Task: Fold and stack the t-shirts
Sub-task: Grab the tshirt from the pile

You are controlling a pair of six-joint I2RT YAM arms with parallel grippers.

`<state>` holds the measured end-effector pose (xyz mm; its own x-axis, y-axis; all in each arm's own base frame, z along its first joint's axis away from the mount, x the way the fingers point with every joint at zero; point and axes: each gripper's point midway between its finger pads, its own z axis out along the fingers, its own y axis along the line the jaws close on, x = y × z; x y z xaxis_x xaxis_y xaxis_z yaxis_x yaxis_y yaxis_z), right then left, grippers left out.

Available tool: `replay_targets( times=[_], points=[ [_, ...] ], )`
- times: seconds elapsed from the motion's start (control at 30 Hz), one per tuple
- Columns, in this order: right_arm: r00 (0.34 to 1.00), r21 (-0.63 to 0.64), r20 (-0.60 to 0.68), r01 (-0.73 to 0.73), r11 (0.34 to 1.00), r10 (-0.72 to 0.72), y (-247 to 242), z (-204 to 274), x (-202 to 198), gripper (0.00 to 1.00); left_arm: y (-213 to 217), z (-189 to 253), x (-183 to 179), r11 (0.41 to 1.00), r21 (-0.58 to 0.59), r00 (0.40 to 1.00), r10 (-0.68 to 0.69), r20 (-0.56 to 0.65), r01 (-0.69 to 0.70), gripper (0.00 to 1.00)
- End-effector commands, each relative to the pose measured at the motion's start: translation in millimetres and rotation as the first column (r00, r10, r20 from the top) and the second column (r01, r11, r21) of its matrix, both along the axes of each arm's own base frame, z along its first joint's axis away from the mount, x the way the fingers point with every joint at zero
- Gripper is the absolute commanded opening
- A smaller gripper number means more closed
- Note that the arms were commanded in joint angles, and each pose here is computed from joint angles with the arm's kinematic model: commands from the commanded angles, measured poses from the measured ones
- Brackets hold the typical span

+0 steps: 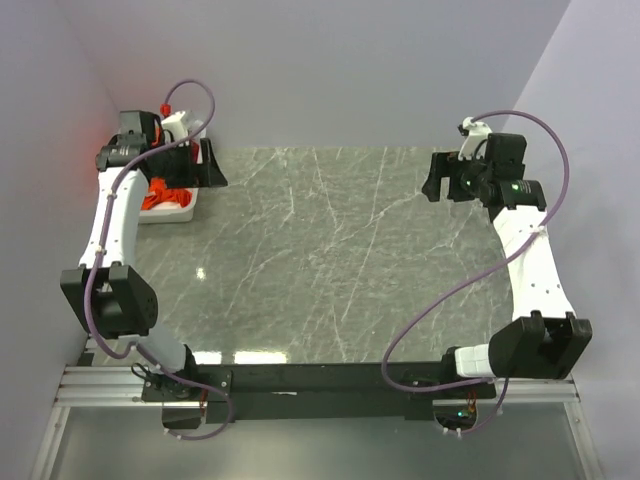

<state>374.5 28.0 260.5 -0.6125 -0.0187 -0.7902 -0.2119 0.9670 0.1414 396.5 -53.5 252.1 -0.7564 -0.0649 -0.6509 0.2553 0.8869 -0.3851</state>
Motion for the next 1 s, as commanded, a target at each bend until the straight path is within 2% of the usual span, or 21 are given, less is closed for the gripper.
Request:
replay_targets(
  times=[0.0, 0.13, 0.27, 0.33, 0.4, 0.5, 0.57, 0.6, 0.63, 0.67, 0.73, 0.77, 0.97],
  points=[
    [0.986, -0.019, 0.164, -0.014, 1.000, 0.017, 1, 38, 10, 0.95, 8, 40, 19, 0.998, 0.020, 0.991, 0.057, 0.124, -0.060, 1.00],
    [0.978, -0.001, 0.205, -0.051, 0.999, 0.050, 8, 58, 13, 1.00, 31, 67, 36, 0.984, 0.035, 0.968, 0.165, 0.191, -0.175, 0.99],
    [0.961, 0.016, 0.276, 0.021, 1.000, -0.024, 0, 77, 26, 1.00, 66, 94, 49, 0.968, -0.069, 0.943, 0.250, 0.220, -0.241, 0.99],
    [0.958, 0.016, 0.288, 0.010, 1.000, -0.014, 2, 79, 29, 1.00, 105, 94, 54, 0.940, -0.101, 0.916, 0.340, 0.211, -0.325, 0.99],
    [0.961, 0.026, 0.276, -0.029, 0.999, 0.021, 8, 75, 31, 1.00, 148, 94, 58, 0.879, -0.116, 0.855, 0.476, 0.206, -0.462, 1.00],
    [0.967, 0.045, 0.240, -0.100, 0.994, 0.086, 20, 66, 31, 1.00, 195, 93, 57, 0.834, -0.147, 0.806, 0.552, 0.215, -0.532, 0.99],
    [0.972, 0.059, 0.216, -0.109, 0.992, 0.094, 23, 57, 33, 1.00, 236, 83, 56, 0.784, -0.123, 0.757, 0.620, 0.204, -0.609, 1.00],
    [0.973, 0.058, 0.207, -0.114, 0.992, 0.100, 24, 53, 34, 1.00, 244, 75, 53, 0.781, -0.107, 0.761, 0.625, 0.174, -0.616, 1.00],
    [0.974, 0.060, 0.197, -0.123, 0.991, 0.110, 26, 49, 34, 1.00, 252, 82, 53, 0.794, -0.096, 0.770, 0.606, 0.198, -0.600, 1.00],
    [0.977, 0.061, 0.186, -0.118, 0.991, 0.105, 25, 45, 36, 1.00, 266, 63, 56, 0.803, -0.029, 0.787, 0.589, 0.183, -0.595, 0.99],
    [0.977, 0.055, 0.175, -0.131, 0.990, 0.120, 28, 40, 37, 1.00, 272, 58, 56, 0.809, 0.023, 0.799, 0.576, 0.170, -0.588, 0.99],
    [0.979, 0.050, 0.160, -0.138, 0.989, 0.129, 28, 36, 38, 1.00, 281, 42, 59, 0.811, 0.061, 0.808, 0.569, 0.151, -0.582, 0.99],
    [0.981, 0.053, 0.132, -0.149, 0.987, 0.141, 29, 27, 39, 1.00, 282, 4, 75, 0.833, 0.072, 0.835, 0.541, 0.100, -0.548, 0.99]
  ],
)
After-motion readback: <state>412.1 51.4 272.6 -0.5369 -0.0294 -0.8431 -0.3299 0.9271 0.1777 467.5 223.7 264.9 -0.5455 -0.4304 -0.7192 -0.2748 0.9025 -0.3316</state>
